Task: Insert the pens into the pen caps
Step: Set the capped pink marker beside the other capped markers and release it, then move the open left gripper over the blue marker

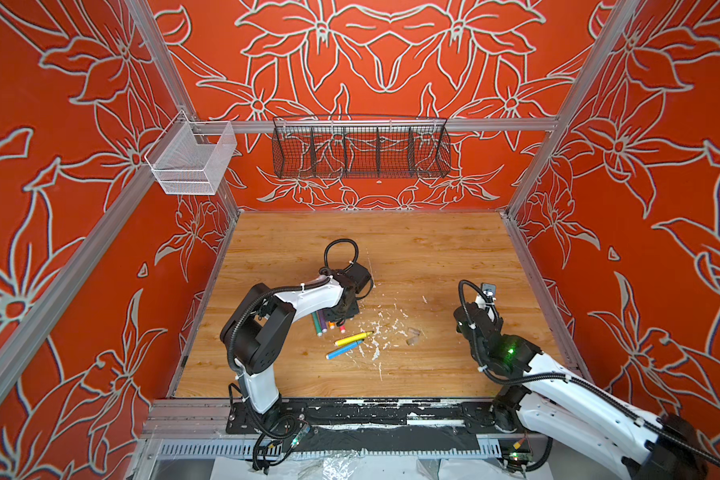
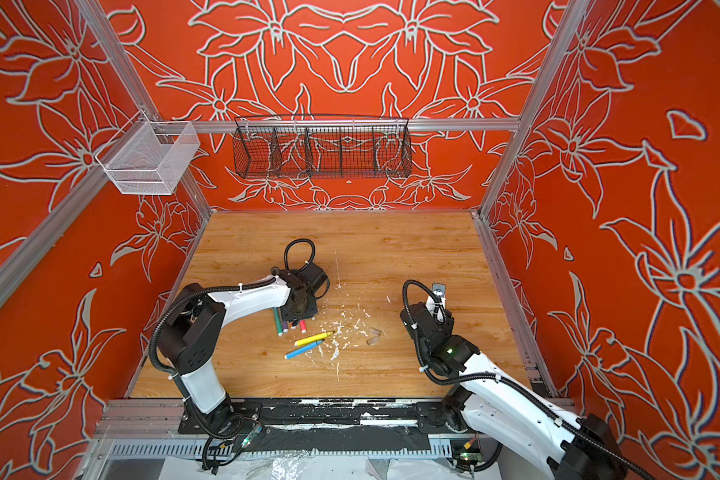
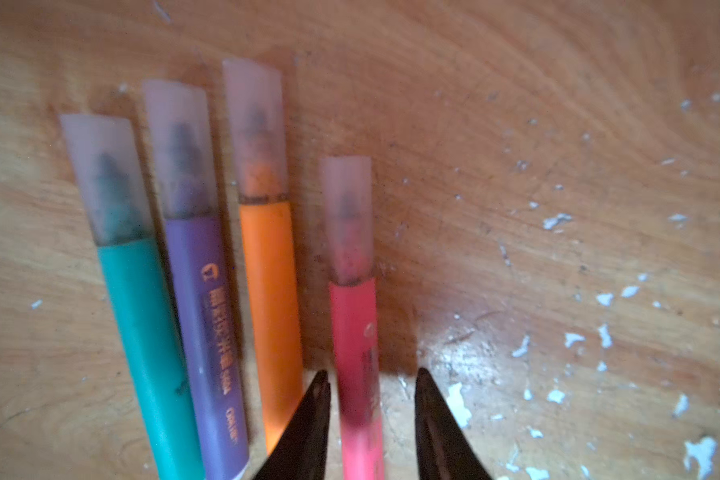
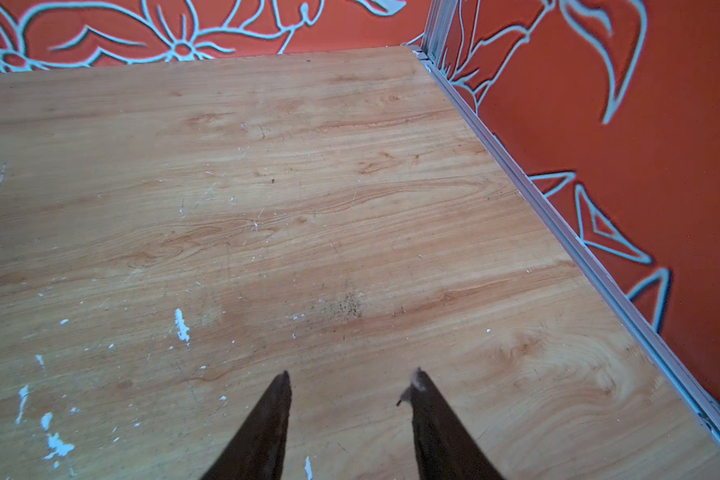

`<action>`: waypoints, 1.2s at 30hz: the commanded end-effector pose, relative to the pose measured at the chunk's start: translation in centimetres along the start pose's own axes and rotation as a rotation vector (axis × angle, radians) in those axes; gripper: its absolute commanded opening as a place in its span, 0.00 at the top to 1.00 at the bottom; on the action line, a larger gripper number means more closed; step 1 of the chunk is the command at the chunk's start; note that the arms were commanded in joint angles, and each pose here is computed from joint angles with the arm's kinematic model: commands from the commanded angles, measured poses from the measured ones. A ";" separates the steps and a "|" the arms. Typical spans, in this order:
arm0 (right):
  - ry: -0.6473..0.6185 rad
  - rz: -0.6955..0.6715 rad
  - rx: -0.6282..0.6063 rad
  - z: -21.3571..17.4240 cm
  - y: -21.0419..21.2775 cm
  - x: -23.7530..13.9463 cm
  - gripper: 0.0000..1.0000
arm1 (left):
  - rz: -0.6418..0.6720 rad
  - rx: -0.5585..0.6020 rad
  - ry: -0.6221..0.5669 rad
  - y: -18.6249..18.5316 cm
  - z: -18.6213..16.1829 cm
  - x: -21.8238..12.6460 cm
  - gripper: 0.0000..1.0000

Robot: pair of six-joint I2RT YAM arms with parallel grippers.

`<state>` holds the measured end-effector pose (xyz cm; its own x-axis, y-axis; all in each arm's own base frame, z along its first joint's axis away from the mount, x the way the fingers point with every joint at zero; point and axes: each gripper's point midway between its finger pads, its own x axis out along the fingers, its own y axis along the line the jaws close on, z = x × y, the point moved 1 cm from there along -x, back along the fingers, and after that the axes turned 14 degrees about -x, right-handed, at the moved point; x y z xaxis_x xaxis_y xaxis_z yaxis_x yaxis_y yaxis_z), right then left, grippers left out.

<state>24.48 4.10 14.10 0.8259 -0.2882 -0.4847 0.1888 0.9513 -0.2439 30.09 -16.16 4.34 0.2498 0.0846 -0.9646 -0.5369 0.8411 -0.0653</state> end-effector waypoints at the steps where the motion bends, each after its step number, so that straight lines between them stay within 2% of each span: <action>1: -0.004 -0.008 0.022 0.5 0.2 0.3 0.52 | -0.081 0.038 -0.102 -0.9 1.7 -3.7 0.67; 5: 0.000 -0.026 0.017 0.6 0.0 0.5 0.53 | -0.168 0.157 -0.276 -1.9 2.5 -8.9 0.67; 8: -0.006 -0.026 0.026 0.6 -0.2 0.4 0.53 | -0.259 0.283 -0.416 -3.1 1.8 -13.7 0.67; 9: -0.008 -0.024 0.030 0.6 -0.2 0.3 0.52 | -0.302 0.321 -0.430 -3.4 1.1 -15.2 0.67; 11: -0.009 -0.015 0.039 0.5 -0.3 0.3 0.51 | -0.420 0.437 -0.377 -4.5 -1.3 -17.4 0.65; 14: -0.011 0.001 0.051 0.4 -0.5 0.2 0.50 | -0.410 0.569 -0.310 -3.3 -4.7 -18.8 0.60; 17: -0.011 0.014 0.061 0.3 -0.5 0.2 0.50 | -0.330 0.662 -0.235 -1.0 -7.8 -17.2 0.59; 19: -0.006 0.023 0.062 0.2 -0.4 0.3 0.50 | -0.253 0.673 -0.179 0.6 -9.1 -15.0 0.60; 22: 0.000 0.042 0.059 0.1 -0.1 0.3 0.50 | -0.211 0.710 -0.119 1.4 -10.8 -12.7 0.62; 25: 0.000 0.045 0.059 0.0 0.0 0.3 0.50 | -0.204 0.709 -0.116 1.8 -11.6 -11.3 0.62; 27: 0.001 0.039 0.059 0.1 -0.1 0.3 0.50 | -0.216 0.708 -0.106 2.1 -12.0 -10.2 0.58; 30: 0.003 0.039 0.056 0.0 -0.1 0.4 0.50 | -0.150 0.662 -0.132 3.1 -11.5 -8.7 0.53; 36: 0.008 0.046 0.054 0.0 0.1 0.4 0.50 | -0.108 0.670 -0.131 3.0 -12.1 -6.1 0.49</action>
<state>24.88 4.20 14.33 0.8351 -0.2426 -0.4936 0.1812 0.9687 -0.1696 16.56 -20.38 7.77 0.3656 -0.0109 -0.9307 0.1348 0.9900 0.0414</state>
